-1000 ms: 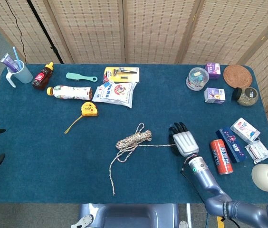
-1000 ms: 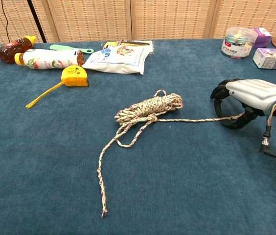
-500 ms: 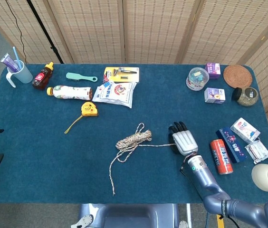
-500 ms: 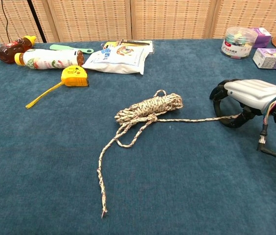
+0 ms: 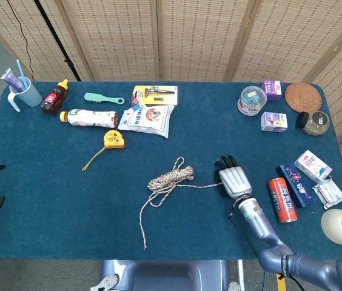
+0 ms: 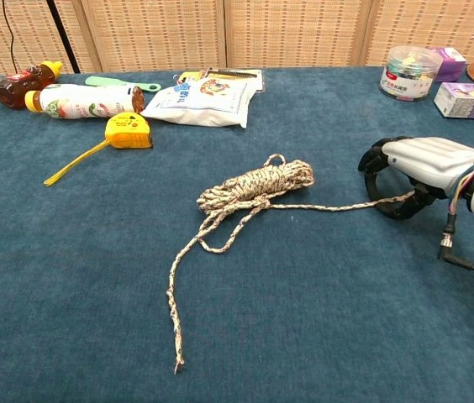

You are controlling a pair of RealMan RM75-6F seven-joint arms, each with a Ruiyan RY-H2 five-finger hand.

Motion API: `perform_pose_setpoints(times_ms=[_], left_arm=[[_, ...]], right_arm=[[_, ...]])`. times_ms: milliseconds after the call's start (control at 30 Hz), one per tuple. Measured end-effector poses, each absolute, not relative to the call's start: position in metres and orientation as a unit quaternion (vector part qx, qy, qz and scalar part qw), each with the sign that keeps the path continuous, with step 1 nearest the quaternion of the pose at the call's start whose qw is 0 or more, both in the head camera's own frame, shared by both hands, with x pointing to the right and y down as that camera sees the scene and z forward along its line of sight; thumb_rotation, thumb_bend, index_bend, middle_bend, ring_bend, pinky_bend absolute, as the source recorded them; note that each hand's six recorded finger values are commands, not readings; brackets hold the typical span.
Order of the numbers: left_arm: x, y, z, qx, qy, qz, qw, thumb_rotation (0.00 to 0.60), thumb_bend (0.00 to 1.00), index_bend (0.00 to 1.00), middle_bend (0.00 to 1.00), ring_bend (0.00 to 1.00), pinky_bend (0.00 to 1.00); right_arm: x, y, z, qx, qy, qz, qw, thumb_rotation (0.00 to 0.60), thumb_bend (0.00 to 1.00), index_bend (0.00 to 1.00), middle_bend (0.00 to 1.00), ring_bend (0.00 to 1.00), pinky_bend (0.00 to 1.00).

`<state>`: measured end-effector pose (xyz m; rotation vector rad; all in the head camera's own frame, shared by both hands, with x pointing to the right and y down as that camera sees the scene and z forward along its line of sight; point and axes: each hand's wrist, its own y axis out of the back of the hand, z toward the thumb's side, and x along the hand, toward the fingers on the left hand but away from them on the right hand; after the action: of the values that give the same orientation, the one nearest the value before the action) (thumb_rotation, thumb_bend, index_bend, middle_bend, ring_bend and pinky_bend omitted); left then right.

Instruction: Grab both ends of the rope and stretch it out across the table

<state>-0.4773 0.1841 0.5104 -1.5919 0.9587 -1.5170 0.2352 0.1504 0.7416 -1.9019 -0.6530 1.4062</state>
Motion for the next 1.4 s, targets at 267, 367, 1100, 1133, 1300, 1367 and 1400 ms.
perform_pose_setpoints(times_ms=[267,367,1100,1133,1300,1367,1400], left_arm=[[-0.478,0.184,0.511,-0.618,0.372,-0.589,0.365,0.6,0.31,0.19,0.11,0.02,0.0],[-0.478,0.184,0.511,-0.618,0.371,-0.589,0.366,0.6,0.31,0.19,0.11,0.02,0.0],[-0.468,0.191,0.507,-0.639,0.339,-0.574,0.384,0.6,0.31,0.21,0.11,0.05,0.0],[-0.467,0.192,0.507,-0.641,0.337,-0.572,0.386,0.6,0.31,0.22,0.11,0.05,0.0],[-0.461,0.197,0.509,-0.657,0.319,-0.559,0.393,0.6,0.31,0.26,0.11,0.07,0.0],[-0.458,0.198,0.51,-0.663,0.31,-0.554,0.397,0.6,0.31,0.3,0.11,0.07,0.0],[-0.457,0.199,0.51,-0.666,0.305,-0.552,0.398,0.6,0.31,0.31,0.11,0.07,0.0]], right_arm=[[0.234,0.152,0.744,-0.73,-0.249,0.541,0.335,0.6,0.5,0.56,0.22,0.02,0.0],[0.234,0.152,0.744,-0.73,-0.249,0.541,0.335,0.6,0.52,0.57,0.23,0.02,0.0],[0.228,0.151,0.713,-0.735,-0.272,0.517,0.344,0.6,0.53,0.57,0.24,0.03,0.0],[0.228,0.151,0.712,-0.735,-0.273,0.517,0.344,0.6,0.53,0.57,0.24,0.03,0.0],[0.228,0.152,0.709,-0.736,-0.275,0.516,0.342,0.6,0.53,0.58,0.24,0.03,0.0],[0.228,0.153,0.709,-0.735,-0.275,0.516,0.342,0.6,0.53,0.58,0.24,0.03,0.0],[0.228,0.154,0.708,-0.736,-0.275,0.516,0.342,0.6,0.53,0.58,0.24,0.03,0.0]])
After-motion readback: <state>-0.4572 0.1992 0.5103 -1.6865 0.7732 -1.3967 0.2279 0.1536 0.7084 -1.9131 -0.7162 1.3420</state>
